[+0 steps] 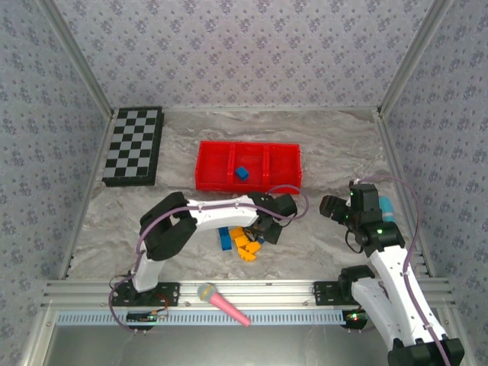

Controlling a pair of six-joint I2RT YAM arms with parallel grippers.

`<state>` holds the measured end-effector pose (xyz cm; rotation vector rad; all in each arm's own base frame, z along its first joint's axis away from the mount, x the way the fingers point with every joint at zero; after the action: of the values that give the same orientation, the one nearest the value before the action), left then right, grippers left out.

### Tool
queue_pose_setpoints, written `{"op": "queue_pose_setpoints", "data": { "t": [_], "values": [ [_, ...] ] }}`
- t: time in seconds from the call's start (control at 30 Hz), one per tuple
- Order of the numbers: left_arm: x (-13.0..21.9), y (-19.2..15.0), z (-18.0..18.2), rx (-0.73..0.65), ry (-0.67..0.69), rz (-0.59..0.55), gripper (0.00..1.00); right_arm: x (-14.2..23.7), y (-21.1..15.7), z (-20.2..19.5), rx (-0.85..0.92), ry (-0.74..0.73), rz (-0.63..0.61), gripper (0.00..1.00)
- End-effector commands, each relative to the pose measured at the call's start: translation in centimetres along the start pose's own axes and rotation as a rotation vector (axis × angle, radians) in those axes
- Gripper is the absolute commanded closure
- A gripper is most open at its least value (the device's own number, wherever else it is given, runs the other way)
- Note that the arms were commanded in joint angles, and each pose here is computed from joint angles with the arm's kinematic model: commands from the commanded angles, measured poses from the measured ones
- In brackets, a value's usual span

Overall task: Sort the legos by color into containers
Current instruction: Pick up the lego from the middle-left of the table.

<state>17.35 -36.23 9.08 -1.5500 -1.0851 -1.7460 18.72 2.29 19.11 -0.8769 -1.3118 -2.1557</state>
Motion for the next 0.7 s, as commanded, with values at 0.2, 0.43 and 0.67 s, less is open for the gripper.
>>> {"op": "queue_pose_setpoints", "data": {
  "t": [0.2,0.43,0.67],
  "values": [
    [-0.8,0.1,0.2,-0.005,-0.004,0.057,0.46,0.4,0.2,-0.3,-0.017,-0.024,-0.002,0.17],
    [0.2,0.6,0.1,0.000,-0.013,0.025,0.81,0.5,0.3,-0.3,-0.017,-0.023,-0.006,0.17],
    [4.5,2.7,1.1,0.022,-0.002,-0.132,0.85,0.6,0.3,-0.3,-0.016,-0.026,-0.013,0.17]
  ]
}}
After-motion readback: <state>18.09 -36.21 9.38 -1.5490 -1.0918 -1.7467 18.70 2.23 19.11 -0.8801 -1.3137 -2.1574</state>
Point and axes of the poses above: each hand's point on the last joint's axis, 136 mm out from that joint toward the fingers, its own x axis back along the fingers, its own z axis along the line the jaws close on, y = z × x, the point moved 6 cm from there along x, back along the fingers, and after that the axes turned 7 degrees about -x, right-handed, at the moved point
